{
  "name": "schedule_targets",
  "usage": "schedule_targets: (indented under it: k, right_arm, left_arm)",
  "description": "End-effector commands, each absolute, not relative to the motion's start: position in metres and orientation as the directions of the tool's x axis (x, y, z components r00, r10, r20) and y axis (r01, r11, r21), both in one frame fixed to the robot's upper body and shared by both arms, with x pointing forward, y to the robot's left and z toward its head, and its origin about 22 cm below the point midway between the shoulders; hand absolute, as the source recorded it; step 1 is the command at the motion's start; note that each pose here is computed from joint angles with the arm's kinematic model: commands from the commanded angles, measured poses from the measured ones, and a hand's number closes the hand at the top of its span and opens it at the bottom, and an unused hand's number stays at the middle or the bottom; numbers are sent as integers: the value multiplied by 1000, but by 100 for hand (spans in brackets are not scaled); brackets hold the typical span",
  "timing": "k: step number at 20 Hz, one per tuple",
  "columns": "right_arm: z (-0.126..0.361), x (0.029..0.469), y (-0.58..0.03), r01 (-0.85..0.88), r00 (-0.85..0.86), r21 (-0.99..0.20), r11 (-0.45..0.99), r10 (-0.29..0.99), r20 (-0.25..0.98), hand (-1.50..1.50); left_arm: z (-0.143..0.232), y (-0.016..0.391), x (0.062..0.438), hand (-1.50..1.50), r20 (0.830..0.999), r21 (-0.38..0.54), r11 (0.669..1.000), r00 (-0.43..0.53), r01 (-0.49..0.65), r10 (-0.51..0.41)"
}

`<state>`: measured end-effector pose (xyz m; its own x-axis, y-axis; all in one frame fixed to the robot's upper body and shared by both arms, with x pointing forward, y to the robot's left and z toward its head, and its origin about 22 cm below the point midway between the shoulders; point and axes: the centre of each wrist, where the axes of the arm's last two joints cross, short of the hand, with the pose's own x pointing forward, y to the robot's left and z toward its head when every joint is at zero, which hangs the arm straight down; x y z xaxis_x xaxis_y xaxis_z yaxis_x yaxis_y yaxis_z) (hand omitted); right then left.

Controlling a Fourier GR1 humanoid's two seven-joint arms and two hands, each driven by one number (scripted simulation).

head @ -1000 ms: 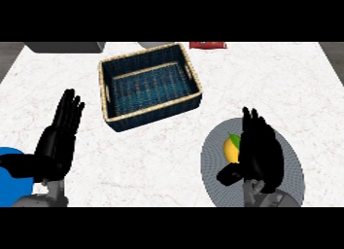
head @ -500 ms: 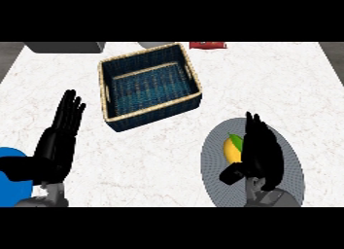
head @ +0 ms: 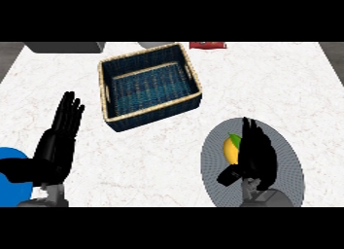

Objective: Pick the lemon from the placemat and place it in the basket

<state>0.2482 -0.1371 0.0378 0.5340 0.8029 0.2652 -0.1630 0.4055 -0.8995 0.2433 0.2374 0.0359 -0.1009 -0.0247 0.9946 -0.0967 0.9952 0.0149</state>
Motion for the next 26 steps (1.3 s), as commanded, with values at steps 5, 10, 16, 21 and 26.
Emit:
schedule_targets:
  k: [5,10,16,21,26]
  right_arm:
    - [-3,261,-134,-177,560,-900,398,793,241,-150]
    - [22,279,-135,-162,570,-893,421,778,263,-150]
    - [2,273,-145,-196,555,-879,435,788,266,150]
    - [-7,267,-139,-292,456,-898,329,873,171,150]
    - [-16,274,-132,-286,440,-911,298,885,151,150]
  left_arm:
    - [36,224,234,0,992,20,996,-119,-89,-31]
    - [21,227,242,0,994,25,998,-105,-60,-31]
    - [34,233,233,0,993,23,997,-117,-78,-32]
    - [26,235,251,0,995,27,996,-96,-90,-35]
    - [40,243,246,0,995,18,996,-96,-91,-27]
